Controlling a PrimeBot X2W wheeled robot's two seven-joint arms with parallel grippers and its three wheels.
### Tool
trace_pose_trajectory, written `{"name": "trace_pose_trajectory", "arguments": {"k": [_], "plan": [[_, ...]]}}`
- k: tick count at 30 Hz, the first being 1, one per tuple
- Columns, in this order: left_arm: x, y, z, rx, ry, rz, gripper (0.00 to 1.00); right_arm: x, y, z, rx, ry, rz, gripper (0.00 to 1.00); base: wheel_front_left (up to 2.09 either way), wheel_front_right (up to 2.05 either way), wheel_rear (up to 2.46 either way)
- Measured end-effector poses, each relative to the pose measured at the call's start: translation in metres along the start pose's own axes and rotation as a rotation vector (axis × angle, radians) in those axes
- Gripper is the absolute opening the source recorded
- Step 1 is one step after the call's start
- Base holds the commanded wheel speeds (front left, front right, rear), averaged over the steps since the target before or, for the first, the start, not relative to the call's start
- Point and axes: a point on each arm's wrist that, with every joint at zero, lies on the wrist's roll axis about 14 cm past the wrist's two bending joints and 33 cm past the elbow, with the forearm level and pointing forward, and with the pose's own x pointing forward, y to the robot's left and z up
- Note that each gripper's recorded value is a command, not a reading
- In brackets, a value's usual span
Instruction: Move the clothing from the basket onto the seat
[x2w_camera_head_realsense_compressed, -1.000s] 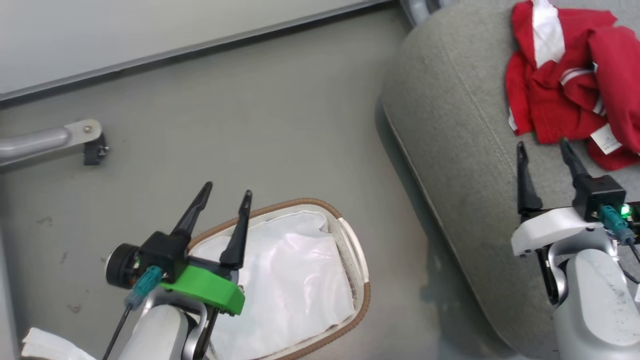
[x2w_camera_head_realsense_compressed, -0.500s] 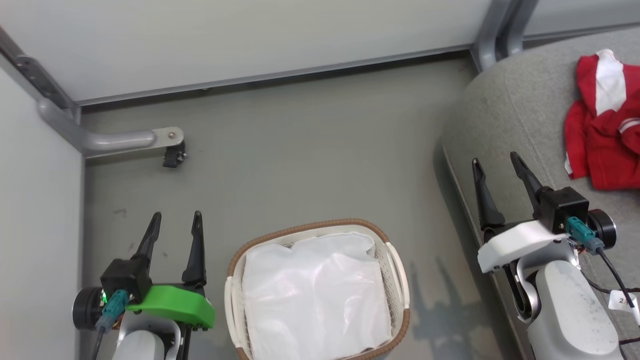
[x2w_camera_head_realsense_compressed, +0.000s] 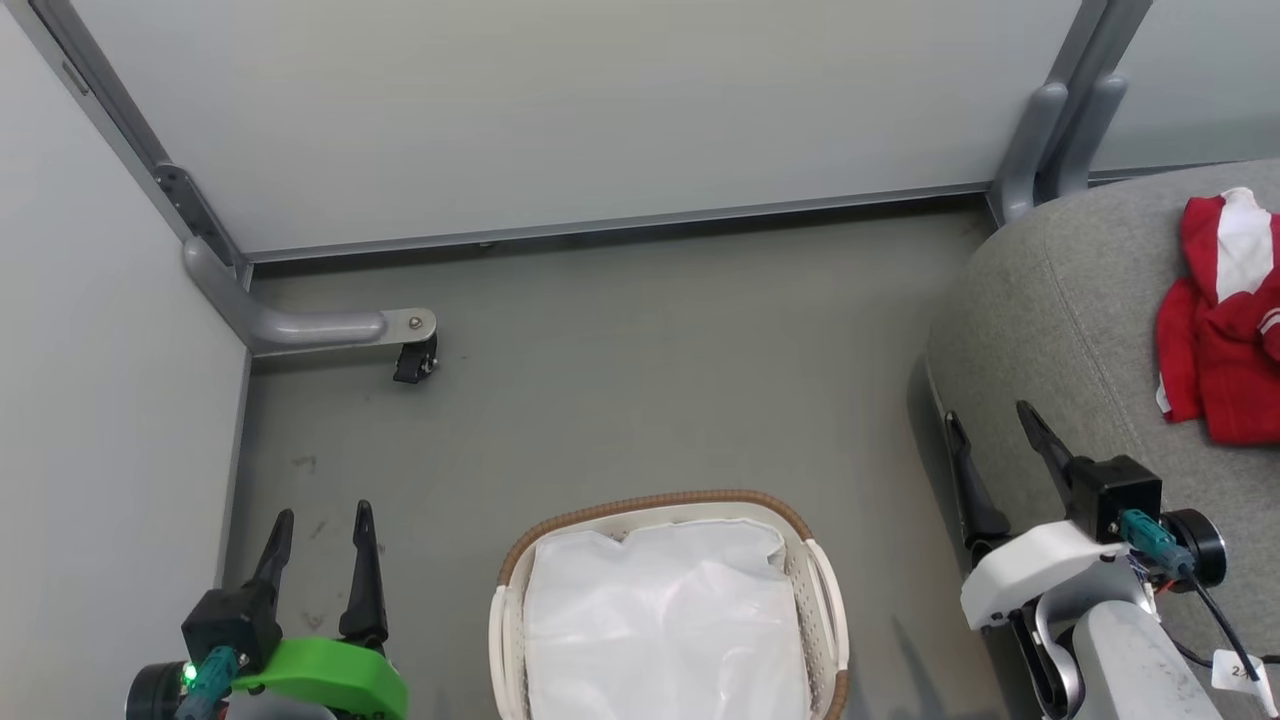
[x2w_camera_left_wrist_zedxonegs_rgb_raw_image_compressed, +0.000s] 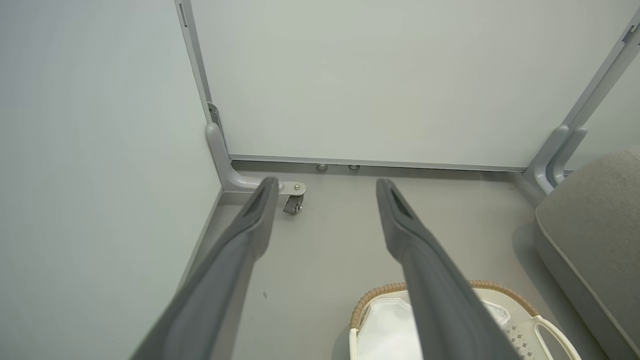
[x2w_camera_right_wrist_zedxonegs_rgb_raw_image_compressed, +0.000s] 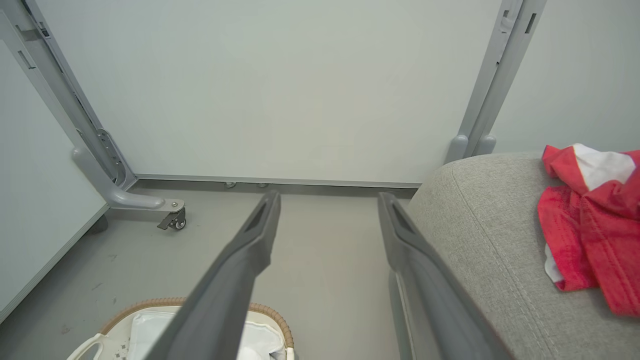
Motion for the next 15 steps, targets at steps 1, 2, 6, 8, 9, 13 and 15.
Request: {"name": "trace_pose_trajectory", "arguments": {"k": [1,2,6,8,9,13,15], "plan": [[-0.003,0.001,0.0,0.0,0.0,0.003,1.0,-0.003,0.0,0.0,0.0,0.002,0.0,1.0,0.0,0.0,0.0],[-0.004,0.001,0.0,-0.002,0.0,0.006,1.0,-0.005,0.0,-0.001,0.001,0.004,-0.001,1.0,0.0,0.0,0.0],[-0.013,0.003,-0.001,-0.011,0.0,0.013,1.0,-0.013,-0.001,-0.001,0.003,0.004,-0.005,1.0,0.0,0.0,0.0],[-0.015,0.003,0.002,-0.029,-0.01,0.017,1.0,-0.015,-0.001,0.0,0.004,0.004,-0.008,1.0,0.0,0.0,0.0],[-0.016,0.003,0.002,-0.039,-0.013,0.019,0.0,-0.016,-0.001,-0.001,0.005,0.006,-0.007,0.0,0.0,0.0,0.0],[-0.02,0.003,-0.01,-0.047,0.025,0.027,0.0,-0.024,0.002,-0.02,0.019,0.064,-0.01,0.0,0.0,0.0,0.0],[-0.021,0.004,-0.015,-0.052,0.042,0.031,0.0,-0.029,0.002,-0.03,0.026,0.097,-0.013,0.0,0.0,0.0,0.0]]}}
